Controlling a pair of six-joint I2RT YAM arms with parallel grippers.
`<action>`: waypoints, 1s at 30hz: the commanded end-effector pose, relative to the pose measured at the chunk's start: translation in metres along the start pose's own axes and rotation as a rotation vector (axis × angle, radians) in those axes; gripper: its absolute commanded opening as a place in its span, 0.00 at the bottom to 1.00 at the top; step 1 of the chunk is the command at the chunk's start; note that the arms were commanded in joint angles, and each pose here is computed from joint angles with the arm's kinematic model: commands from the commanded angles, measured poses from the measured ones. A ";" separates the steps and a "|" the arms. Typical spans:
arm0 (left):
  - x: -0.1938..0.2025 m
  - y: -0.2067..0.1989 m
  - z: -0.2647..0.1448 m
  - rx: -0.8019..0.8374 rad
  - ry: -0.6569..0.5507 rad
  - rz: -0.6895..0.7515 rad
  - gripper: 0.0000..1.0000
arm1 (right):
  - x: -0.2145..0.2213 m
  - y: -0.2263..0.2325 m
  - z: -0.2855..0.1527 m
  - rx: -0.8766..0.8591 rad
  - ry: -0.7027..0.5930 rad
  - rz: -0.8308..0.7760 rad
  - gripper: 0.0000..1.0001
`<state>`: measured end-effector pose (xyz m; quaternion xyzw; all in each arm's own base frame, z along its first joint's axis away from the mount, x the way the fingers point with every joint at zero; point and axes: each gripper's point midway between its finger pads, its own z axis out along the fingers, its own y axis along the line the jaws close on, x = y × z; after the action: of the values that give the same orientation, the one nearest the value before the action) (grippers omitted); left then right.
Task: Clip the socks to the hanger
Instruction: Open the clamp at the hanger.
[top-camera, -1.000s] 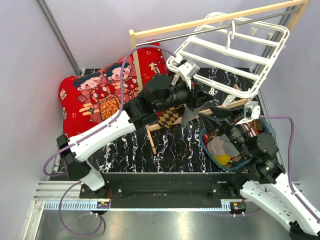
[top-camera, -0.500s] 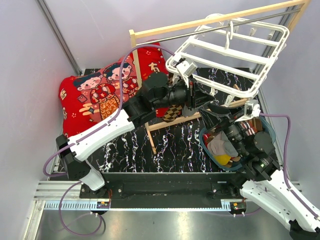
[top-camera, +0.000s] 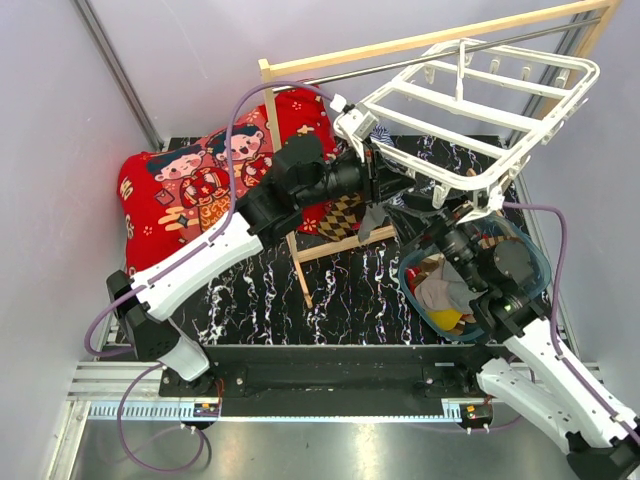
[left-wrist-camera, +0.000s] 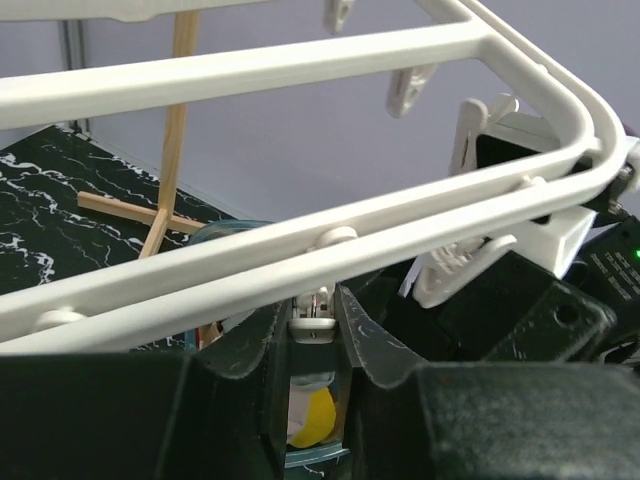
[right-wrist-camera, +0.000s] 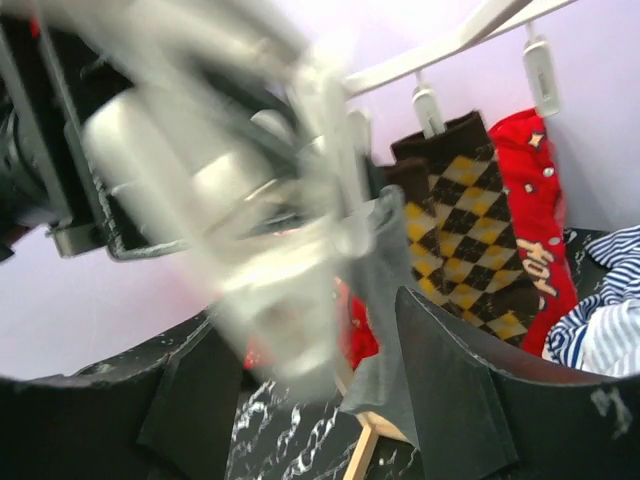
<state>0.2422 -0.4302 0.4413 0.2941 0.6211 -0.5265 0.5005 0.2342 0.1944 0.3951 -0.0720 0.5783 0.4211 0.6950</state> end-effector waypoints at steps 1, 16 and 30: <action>-0.034 -0.017 -0.017 0.058 -0.065 0.019 0.22 | -0.035 0.011 -0.002 -0.126 -0.087 0.065 0.68; -0.031 -0.020 -0.018 0.115 -0.030 -0.012 0.24 | -0.041 0.017 -0.010 -0.211 -0.106 0.049 0.68; -0.029 -0.045 -0.023 0.246 -0.007 -0.078 0.27 | -0.050 0.005 -0.009 -0.169 -0.162 0.007 0.58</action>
<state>0.2257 -0.4248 0.4418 0.3110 0.6152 -0.5798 0.4344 0.2274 0.1731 0.4231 -0.0933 0.5107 0.4827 0.7053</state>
